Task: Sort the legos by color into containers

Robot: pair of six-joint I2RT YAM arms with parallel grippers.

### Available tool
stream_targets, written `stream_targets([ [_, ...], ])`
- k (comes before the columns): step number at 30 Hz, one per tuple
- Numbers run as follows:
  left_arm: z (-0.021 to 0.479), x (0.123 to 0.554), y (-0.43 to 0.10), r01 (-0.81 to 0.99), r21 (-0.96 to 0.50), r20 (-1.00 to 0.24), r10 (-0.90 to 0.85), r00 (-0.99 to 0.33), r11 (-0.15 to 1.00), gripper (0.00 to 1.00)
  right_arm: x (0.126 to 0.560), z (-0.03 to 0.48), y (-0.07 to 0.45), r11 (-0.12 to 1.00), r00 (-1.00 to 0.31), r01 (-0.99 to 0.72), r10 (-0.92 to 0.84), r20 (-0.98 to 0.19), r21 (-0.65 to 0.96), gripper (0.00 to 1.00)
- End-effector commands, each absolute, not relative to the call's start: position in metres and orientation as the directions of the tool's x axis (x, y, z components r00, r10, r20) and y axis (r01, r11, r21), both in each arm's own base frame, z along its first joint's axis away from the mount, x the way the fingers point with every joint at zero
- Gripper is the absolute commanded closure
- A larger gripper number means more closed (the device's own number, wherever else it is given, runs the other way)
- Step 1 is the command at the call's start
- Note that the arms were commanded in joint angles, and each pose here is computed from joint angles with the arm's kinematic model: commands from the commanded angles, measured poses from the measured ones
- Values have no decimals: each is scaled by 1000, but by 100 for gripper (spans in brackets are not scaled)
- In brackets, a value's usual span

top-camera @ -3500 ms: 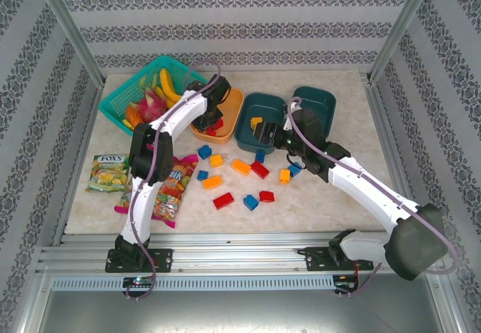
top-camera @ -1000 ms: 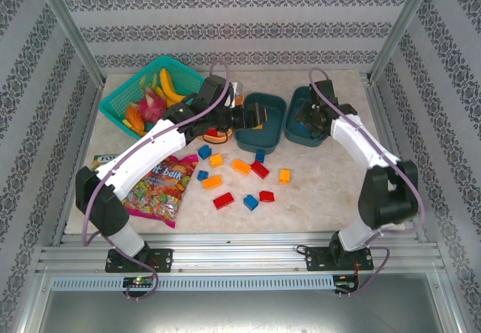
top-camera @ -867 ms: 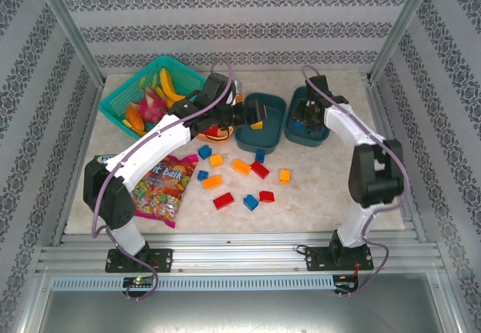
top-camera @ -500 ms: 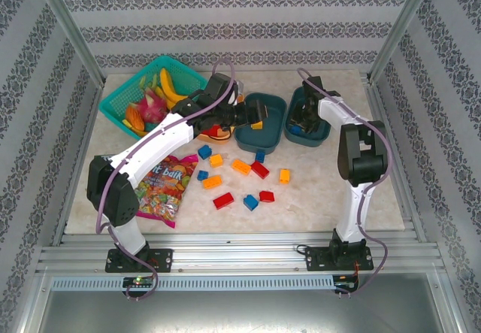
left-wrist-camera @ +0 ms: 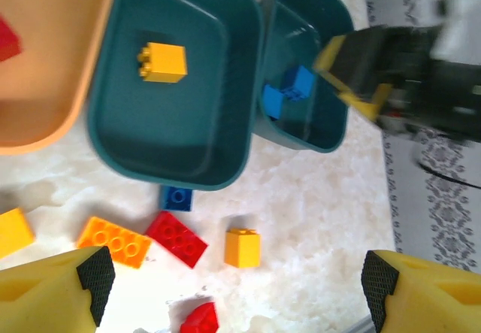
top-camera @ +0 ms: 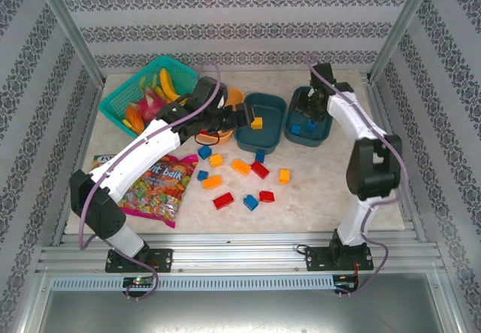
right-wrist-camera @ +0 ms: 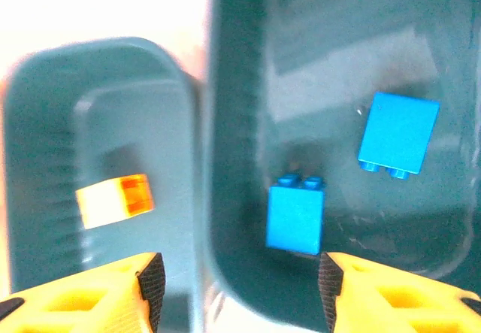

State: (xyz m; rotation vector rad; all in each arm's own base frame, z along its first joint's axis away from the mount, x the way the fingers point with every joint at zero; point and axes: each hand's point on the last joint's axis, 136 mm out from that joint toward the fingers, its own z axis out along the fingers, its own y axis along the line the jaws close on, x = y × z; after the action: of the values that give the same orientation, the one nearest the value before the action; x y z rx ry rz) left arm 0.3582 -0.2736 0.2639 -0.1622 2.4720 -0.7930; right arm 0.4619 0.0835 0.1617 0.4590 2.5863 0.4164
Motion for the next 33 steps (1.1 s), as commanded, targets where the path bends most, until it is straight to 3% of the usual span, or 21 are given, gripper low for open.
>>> stream_targets([
  [1, 244, 337, -237, -76, -477, -419, -303, -856, 875, 13, 431, 225, 113, 920, -779, 69, 290, -555, 385, 40],
  [6, 210, 310, -221, -145, -452, -343, -322, -883, 880, 14, 359, 230, 181, 889, -768, -197, 123, -629, 414, 34],
  [10, 167, 276, -213, -218, -396, -215, -320, -923, 892, 15, 286, 210, 227, 837, -758, -387, -51, -650, 386, 17],
  [16, 121, 236, -225, -124, -355, -129, -180, -975, 927, 16, 202, 171, 250, 748, -716, -567, -241, -656, 344, 14],
  [23, 90, 210, -235, 282, -230, -149, 252, -956, 931, 19, 179, 170, 233, 733, -689, -580, -208, -694, 356, 14],
  [33, 60, 211, -242, 464, -139, -110, 452, -885, 875, 22, 160, 181, 204, 730, -671, -550, -95, -735, 407, 11],
])
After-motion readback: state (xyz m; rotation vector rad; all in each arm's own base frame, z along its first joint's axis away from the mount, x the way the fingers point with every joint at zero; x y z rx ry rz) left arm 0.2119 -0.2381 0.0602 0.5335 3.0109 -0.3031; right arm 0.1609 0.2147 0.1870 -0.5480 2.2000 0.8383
